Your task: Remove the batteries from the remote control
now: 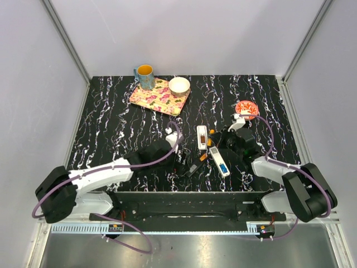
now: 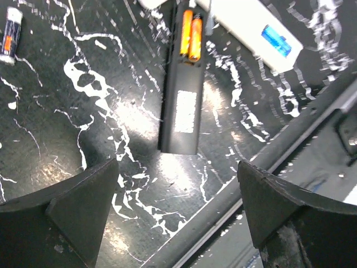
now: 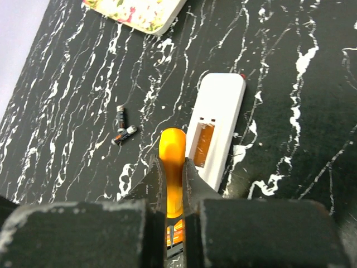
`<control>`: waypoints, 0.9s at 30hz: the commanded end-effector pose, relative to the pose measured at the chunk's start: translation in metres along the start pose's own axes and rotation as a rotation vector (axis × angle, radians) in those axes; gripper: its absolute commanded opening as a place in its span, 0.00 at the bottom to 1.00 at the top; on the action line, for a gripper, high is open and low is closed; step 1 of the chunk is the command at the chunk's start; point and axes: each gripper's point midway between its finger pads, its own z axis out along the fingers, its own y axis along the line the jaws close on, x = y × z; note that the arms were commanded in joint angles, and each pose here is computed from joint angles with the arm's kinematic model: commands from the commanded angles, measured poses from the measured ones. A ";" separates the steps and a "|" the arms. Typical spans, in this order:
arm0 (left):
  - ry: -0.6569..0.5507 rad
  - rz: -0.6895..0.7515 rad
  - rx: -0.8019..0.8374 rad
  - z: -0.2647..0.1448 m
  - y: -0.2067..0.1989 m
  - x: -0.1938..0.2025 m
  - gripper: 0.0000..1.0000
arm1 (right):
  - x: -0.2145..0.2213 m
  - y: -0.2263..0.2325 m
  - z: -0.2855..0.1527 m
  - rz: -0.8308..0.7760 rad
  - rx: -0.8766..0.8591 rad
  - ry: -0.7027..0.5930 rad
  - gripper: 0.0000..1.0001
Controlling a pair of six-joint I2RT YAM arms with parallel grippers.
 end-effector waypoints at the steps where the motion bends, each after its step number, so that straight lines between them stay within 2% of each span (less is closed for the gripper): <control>1: -0.074 -0.017 0.170 -0.018 -0.021 -0.018 0.92 | -0.015 -0.013 -0.004 -0.036 0.069 -0.063 0.00; 13: -0.109 -0.032 0.289 -0.030 -0.033 -0.023 0.92 | -0.021 -0.029 0.006 -0.070 0.131 -0.069 0.00; 27: -0.079 -0.047 0.292 -0.023 -0.032 -0.014 0.92 | -0.032 -0.008 0.008 -0.049 0.027 -0.108 0.00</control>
